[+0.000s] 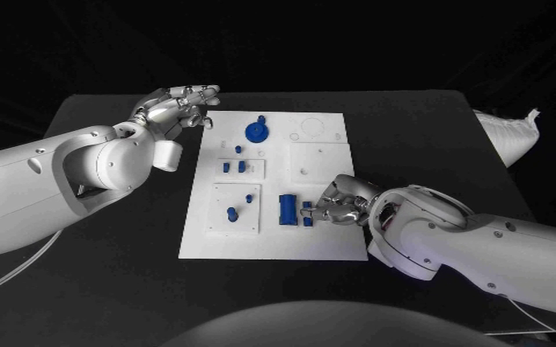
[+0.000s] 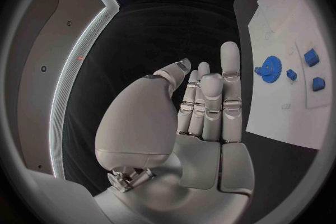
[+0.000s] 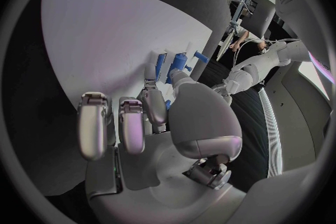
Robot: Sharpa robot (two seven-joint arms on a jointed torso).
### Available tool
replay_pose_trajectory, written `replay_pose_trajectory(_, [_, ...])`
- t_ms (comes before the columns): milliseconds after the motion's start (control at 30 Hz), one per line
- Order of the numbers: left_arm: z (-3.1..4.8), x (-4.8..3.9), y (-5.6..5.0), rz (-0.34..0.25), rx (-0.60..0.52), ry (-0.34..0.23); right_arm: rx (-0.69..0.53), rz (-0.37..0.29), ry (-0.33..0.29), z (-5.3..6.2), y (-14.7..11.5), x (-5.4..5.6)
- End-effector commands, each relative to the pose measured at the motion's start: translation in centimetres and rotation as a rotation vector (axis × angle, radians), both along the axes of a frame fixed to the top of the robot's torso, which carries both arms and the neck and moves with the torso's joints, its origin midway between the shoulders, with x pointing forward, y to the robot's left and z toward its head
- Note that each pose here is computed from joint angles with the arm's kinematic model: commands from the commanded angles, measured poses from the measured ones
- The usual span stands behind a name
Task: Assemble the parts on the task board
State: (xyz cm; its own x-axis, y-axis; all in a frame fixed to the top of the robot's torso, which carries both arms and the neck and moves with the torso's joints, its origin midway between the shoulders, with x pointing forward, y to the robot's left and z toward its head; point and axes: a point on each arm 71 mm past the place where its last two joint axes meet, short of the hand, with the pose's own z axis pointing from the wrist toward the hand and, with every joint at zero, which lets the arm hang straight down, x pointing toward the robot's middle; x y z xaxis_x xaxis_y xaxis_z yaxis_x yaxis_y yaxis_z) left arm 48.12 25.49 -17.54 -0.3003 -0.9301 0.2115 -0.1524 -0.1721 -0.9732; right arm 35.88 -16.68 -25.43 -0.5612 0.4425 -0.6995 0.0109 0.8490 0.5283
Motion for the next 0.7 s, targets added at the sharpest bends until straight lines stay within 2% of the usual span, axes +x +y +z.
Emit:
replay_pose_trajectory(33, [0.12, -0.01, -0.2, -0.019, -0.009, -0.01, 0.026, 0.01, -0.023, 0.2, -0.2, 0.0])
replay_pose_trajectory(167, [0.07, 0.12, -0.2, -0.016, -0.008, -0.013, 0.169, 0.004, -0.079, 1.0, -1.0, 0.8])
replay_pose_trajectory(333, [-0.44, 0.3, -0.4, -0.01, -0.021, -0.006, 0.419, -0.027, -0.125, 2.7, -2.5, 3.2])
replay_pose_trajectory(500, [-1.71, 0.69, -1.1, 0.002, -0.05, 0.014, 0.681, -0.12, -0.131, 3.8, -4.7, 7.0])
replay_pose_trajectory(633, [-2.74, 1.46, -1.7, 0.021, -0.065, 0.027, 0.814, -0.19, -0.126, 3.7, -5.7, 9.5])
replay_pose_trajectory(700, [-3.44, 2.13, -2.0, 0.039, -0.072, 0.032, 0.892, -0.236, -0.126, 3.2, -6.2, 11.3])
